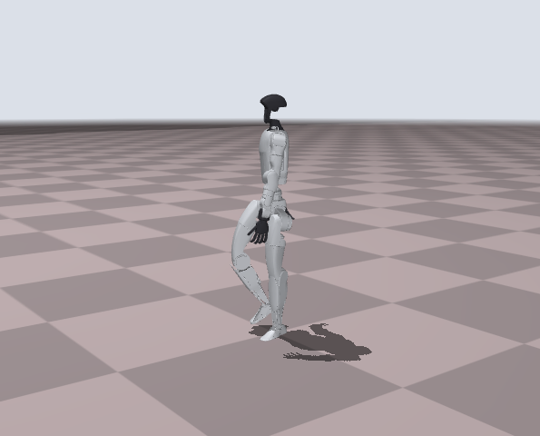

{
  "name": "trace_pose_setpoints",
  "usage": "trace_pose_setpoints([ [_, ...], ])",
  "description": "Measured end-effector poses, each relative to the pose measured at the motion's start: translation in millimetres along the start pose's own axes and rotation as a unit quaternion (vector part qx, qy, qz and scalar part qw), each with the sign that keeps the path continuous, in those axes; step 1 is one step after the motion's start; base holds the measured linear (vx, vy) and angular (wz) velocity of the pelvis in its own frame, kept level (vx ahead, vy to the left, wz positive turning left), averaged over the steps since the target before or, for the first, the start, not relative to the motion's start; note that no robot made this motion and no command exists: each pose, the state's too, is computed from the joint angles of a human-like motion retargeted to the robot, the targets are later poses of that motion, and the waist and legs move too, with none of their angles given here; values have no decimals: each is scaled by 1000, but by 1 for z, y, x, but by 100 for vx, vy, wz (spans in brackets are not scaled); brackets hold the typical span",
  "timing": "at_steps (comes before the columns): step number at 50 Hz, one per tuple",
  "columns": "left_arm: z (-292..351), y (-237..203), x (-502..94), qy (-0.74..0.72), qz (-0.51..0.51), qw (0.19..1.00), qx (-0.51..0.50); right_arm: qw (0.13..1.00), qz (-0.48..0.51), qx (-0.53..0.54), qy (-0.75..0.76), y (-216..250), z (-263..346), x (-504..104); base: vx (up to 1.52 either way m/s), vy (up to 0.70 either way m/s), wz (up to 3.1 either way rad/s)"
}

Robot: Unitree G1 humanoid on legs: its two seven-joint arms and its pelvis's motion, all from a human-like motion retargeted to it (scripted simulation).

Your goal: In place motions

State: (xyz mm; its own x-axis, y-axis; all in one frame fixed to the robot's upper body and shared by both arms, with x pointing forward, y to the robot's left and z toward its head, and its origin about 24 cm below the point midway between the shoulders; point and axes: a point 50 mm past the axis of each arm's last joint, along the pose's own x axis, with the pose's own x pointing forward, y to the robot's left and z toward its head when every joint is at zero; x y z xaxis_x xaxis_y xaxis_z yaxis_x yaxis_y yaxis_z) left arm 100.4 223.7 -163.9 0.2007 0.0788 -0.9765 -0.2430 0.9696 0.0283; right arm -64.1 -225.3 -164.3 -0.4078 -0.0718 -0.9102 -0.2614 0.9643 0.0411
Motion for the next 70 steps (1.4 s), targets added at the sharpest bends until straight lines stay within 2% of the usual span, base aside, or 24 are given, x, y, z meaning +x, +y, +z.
trace_pose_setpoints([
  [8,-136,3,-16,172,17,983,-63,996,-39,-58,-62,-8,53,-16,16,-9,-1],
  [10,-162,6,-24,207,22,972,-110,991,-36,-90,-93,-9,87,-30,-27,-19,-78],
  [15,-183,18,-36,224,32,949,-218,935,-46,-190,-294,-2,201,-104,-43,-19,-14],
  [17,-200,18,-46,269,22,937,-219,910,-72,-217,-346,-4,228,-132,-8,-12,-30],
  [20,-229,21,-64,342,39,917,-201,889,-121,-204,-391,-2,244,-150,2,-11,-91],
  [25,-244,29,-74,354,41,916,-183,873,-100,-204,-432,5,252,-160,7,0,-47],
  [35,-187,6,-37,255,-5,949,-183,924,-88,-185,-322,-3,207,-107,-2,3,9],
  [46,-157,20,-25,205,27,972,-113,991,-42,-129,-14,-14,34,-12,14,5,3],
  [50,-137,14,-20,198,23,974,-109,994,-52,-54,76,-25,-34,-2,10,9,158],
  [53,-90,9,-9,156,17,985,-76,993,-56,44,94,-20,-58,2,-22,13,64],
  [55,-51,3,-3,109,11,993,-36,989,-45,114,81,-16,-64,3,-26,17,-38],
  [58,-11,-1,0,30,1,999,-15,990,-24,131,51,-12,-46,4,-22,15,-75],
  [60,7,4,-1,-7,-10,1000,-20,994,-27,100,22,-14,-25,2,-23,8,37],
  [64,2,6,-2,13,-3,1000,-26,998,-14,18,-51,-13,13,-3,-23,7,51],
  [70,-12,0,-1,53,-16,998,19,996,-10,-75,-54,-5,26,-5,-2,3,12],
])
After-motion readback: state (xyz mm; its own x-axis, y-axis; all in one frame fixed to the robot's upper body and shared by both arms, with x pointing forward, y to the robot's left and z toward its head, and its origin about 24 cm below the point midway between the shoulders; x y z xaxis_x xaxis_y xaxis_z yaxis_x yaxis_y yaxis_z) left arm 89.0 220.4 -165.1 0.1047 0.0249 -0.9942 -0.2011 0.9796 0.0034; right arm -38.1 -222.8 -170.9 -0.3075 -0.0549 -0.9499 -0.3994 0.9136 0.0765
